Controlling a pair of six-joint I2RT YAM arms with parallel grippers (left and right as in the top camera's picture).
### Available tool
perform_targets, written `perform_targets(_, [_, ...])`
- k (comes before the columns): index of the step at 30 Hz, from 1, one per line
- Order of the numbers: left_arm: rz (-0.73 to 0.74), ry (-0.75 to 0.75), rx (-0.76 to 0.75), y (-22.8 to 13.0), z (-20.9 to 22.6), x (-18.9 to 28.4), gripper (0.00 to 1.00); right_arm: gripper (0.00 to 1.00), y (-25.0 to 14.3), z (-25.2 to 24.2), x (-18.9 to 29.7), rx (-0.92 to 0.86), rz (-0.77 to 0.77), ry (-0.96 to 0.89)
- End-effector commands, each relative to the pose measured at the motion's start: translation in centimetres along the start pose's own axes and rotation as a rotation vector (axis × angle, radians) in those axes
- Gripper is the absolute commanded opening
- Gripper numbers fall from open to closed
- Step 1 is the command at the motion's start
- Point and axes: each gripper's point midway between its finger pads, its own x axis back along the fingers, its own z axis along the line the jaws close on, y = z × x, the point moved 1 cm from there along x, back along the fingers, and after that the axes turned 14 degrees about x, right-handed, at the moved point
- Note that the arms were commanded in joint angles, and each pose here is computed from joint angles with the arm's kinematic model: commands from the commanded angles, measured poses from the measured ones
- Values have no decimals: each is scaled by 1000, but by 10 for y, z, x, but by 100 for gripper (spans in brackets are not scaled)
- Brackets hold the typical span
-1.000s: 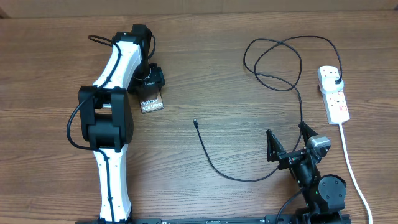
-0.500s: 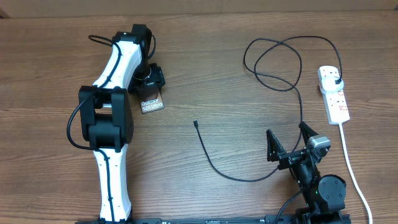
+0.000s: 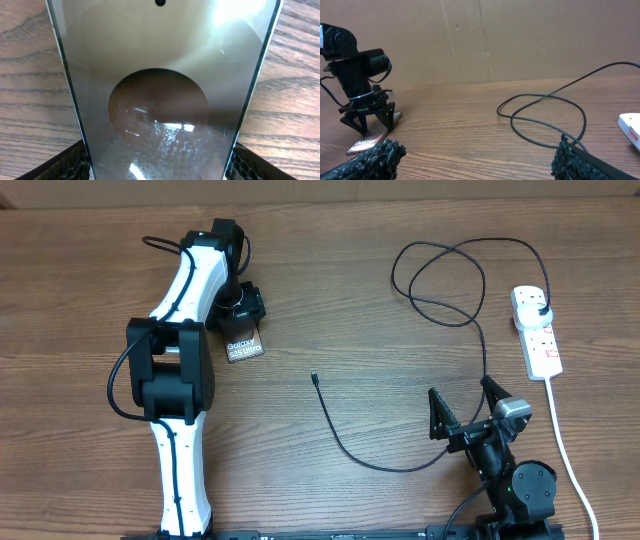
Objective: Plug charger to phone and switch on socket
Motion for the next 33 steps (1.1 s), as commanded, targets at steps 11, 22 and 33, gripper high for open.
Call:
perform_targets(11, [92, 52, -13, -18, 4, -31, 76, 100, -3, -1, 0, -3, 0, -10])
perform_targets(22, [118, 24, -12, -23, -1, -31, 77, 100, -3, -1, 0, -4, 0, -10])
perform_targets(33, [131, 16, -11, -25, -2, -31, 76, 100, -3, -1, 0, -3, 0, -10])
